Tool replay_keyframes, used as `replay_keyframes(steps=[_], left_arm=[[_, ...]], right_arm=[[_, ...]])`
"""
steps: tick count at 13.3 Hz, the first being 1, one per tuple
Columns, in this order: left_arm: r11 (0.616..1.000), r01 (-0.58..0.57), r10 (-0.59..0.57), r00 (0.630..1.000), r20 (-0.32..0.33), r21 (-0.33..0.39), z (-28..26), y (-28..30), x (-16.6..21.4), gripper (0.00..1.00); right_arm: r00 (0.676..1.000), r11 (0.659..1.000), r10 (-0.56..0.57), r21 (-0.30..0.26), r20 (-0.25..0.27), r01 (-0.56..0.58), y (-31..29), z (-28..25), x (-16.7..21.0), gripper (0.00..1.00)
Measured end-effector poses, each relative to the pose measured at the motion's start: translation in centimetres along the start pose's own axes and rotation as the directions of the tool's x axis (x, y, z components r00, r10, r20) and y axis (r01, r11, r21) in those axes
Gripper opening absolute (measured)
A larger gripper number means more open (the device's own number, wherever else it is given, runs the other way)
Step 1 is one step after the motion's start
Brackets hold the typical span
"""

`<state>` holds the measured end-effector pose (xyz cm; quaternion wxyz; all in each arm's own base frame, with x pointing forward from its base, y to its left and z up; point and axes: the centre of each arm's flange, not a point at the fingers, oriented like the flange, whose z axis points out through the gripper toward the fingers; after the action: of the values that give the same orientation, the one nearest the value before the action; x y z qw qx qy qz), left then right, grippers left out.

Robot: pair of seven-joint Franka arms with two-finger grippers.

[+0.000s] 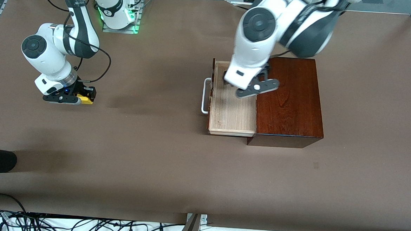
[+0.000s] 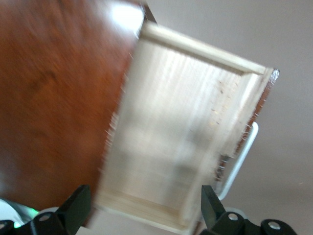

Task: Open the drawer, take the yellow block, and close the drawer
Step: 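Move the left gripper to the drawer front while the right gripper holds the cube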

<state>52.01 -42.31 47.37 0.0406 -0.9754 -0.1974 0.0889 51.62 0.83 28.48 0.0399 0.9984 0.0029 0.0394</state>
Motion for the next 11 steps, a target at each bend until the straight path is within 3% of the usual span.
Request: replay_keyframes(steps=[4, 7, 9, 11], left_arm=[[0.982, 0.189, -0.189, 0.982, 0.009, -0.023, 4.6, 7.2, -3.3, 1.0], [0.94, 0.324, -0.321, 0.946, 0.049, -0.104, 7.6, 11.5, -4.9, 1.0], [0.903, 0.406, -0.395, 0.913, 0.103, -0.14, 9.1, 13.1, -5.4, 0.99], [0.88, 0.456, -0.443, 0.889, 0.114, -0.134, 11.3, 14.4, -6.2, 0.95]], right_arm=[[0.999, 0.999, 0.044, -0.012, -0.012, -0.044, 0.6, 2.0, -0.6, 0.56], [0.997, 0.997, 0.074, -0.01, -0.038, -0.075, 1.1, 3.2, -0.7, 0.56], [0.996, 0.996, 0.084, 0.023, -0.034, -0.083, 1.5, 4.1, -1.0, 0.56], [0.996, 0.995, 0.078, 0.062, -0.037, -0.076, 2.0, 4.9, -1.3, 0.56]])
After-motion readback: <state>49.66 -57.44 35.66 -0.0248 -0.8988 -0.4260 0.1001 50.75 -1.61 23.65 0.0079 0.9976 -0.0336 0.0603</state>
